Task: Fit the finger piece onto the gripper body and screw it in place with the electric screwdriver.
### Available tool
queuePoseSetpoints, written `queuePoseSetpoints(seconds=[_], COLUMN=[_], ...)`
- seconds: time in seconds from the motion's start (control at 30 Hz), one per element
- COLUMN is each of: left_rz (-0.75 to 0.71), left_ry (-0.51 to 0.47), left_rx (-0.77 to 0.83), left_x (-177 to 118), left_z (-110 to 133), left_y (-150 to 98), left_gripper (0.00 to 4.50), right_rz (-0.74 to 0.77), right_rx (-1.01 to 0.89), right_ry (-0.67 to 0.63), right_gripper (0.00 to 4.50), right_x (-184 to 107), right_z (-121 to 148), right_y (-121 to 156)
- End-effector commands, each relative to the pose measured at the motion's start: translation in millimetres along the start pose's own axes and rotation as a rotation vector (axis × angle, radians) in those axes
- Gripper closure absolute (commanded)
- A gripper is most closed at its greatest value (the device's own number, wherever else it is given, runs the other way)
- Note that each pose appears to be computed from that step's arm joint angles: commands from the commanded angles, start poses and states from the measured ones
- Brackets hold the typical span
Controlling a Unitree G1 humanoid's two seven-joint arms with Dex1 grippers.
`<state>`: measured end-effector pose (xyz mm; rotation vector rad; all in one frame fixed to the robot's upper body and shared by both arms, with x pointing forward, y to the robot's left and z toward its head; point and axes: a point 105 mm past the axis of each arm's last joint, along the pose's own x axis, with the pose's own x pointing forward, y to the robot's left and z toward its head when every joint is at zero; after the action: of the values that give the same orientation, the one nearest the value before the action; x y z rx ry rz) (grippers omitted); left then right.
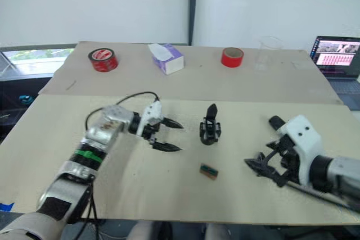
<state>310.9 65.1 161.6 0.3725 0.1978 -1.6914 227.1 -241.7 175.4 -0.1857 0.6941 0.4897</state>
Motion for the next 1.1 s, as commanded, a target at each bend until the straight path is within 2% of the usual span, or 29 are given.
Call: queuePoseSetpoints(seconds=[0.03, 0.17, 0.27, 0.63, 0.73, 0.83, 0.97, 1.0, 1.1], left_rz=[-0.138, -0.104, -0.085, -0.009, 0.002, 0.019, 0.053, 0.082, 0.179], left_ry=[-0.097, -0.124, -0.152, -0.168, -0.167, -0.166, -0.178, -0.191, -0.273], left_rx=[0.094, 0.201, 0.197, 0.228, 0.226, 0.208, 0.102, 0.073, -0.064], left_x=[-6.9, -15.2, -17.3, -10.5, -10.5, -10.4, -10.9, -10.6, -8.5], left_z=[50.7, 82.9, 94.8, 99.0, 98.4, 98.0, 92.1, 90.8, 92.5], left_y=[-27.8, -37.0, -40.0, -40.0, -38.4, -34.5, -27.1, -22.2, -4.5], left_gripper=[0.02, 0.02, 0.02, 0.02, 0.00, 0.00, 0.00, 0.00, 0.00], right_rz=[-0.070, -0.079, -0.067, 0.018, 0.033, 0.027, 0.013, 0.013, 0.061], right_rx=[0.109, 0.220, 0.264, 0.359, 0.371, 0.368, 0.251, 0.160, -0.129], right_ry=[0.158, 0.293, 0.359, 0.462, 0.483, 0.482, 0.448, 0.407, 0.228], right_gripper=[0.00, 0.00, 0.00, 0.00, 0.85, 1.94, 3.30, 3.43, 3.43], right_x=[1.2, 14.2, 25.3, 59.3, 63.3, 65.4, 56.3, 53.1, 47.7], right_z=[-12.3, -22.3, -27.1, -34.7, -41.4, -44.1, -39.3, -33.1, -3.4], right_y=[-21.1, -34.4, -38.1, -28.6, -23.7, -22.6, -20.2, -19.4, -17.1])
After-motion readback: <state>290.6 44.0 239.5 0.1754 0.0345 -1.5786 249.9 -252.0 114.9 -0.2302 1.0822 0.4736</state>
